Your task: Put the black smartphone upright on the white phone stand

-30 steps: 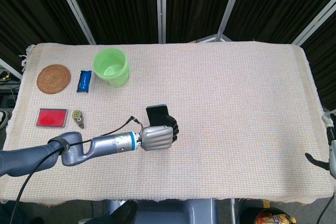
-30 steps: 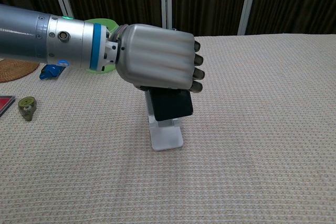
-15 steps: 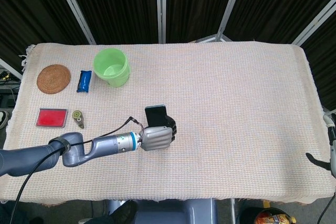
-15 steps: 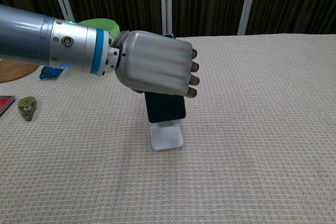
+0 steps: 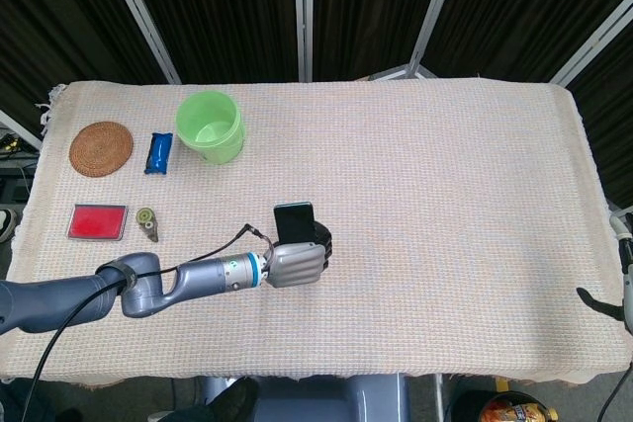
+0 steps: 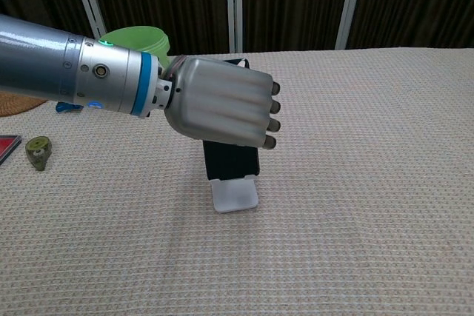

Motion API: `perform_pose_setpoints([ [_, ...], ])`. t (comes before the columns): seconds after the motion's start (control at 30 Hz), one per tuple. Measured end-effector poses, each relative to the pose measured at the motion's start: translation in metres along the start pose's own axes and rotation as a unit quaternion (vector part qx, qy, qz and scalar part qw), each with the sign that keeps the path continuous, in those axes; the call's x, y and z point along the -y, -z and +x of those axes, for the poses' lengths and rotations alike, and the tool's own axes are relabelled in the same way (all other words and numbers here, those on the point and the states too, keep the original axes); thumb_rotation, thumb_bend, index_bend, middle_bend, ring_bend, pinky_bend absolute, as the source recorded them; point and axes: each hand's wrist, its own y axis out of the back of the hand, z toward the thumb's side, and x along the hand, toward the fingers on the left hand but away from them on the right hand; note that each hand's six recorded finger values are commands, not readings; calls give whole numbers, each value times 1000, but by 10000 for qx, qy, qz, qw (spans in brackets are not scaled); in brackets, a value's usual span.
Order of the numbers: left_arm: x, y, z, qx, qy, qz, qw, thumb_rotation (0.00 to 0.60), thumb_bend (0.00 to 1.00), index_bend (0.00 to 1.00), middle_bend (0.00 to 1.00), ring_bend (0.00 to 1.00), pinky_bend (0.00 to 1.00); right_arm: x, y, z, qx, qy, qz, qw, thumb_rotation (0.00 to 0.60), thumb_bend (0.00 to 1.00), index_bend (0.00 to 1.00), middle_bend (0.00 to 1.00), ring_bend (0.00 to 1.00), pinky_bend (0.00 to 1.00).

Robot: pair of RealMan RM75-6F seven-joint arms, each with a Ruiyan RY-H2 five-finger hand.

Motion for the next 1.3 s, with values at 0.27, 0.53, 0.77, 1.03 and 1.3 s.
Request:
perform_pose_setpoints([
  [0.27, 1, -1, -1, -98, 66, 25, 9999, 600, 0, 119, 10, 81, 202, -2, 1, 1, 7, 16, -18, 10000, 600, 0, 0, 0, 0, 0],
  [0.53, -1, 3, -7, -190, 49, 20, 9998, 600, 0, 37, 0, 0, 118, -2, -1, 1, -11, 3, -9, 10000, 600, 0, 0, 0, 0, 0],
  [0.77, -9, 21, -25, -718, -136, -305, 9969, 600, 0, 32, 0, 0, 58, -2, -5, 4, -87, -14, -17, 10000, 600, 0, 0, 0, 0, 0],
  [1.03, 9, 54, -88, -2348, 73, -1858, 9541, 600, 0, 4, 0, 0, 0, -3, -11, 6, -194, 9, -55, 9998, 600, 0, 0, 0, 0, 0],
  [1.3, 59, 35, -200, -4392, 746, -4279, 7864, 600, 0, 0, 0, 0, 0, -2, -18, 8, -307, -2, -15, 9995, 600, 0, 0, 0, 0, 0],
])
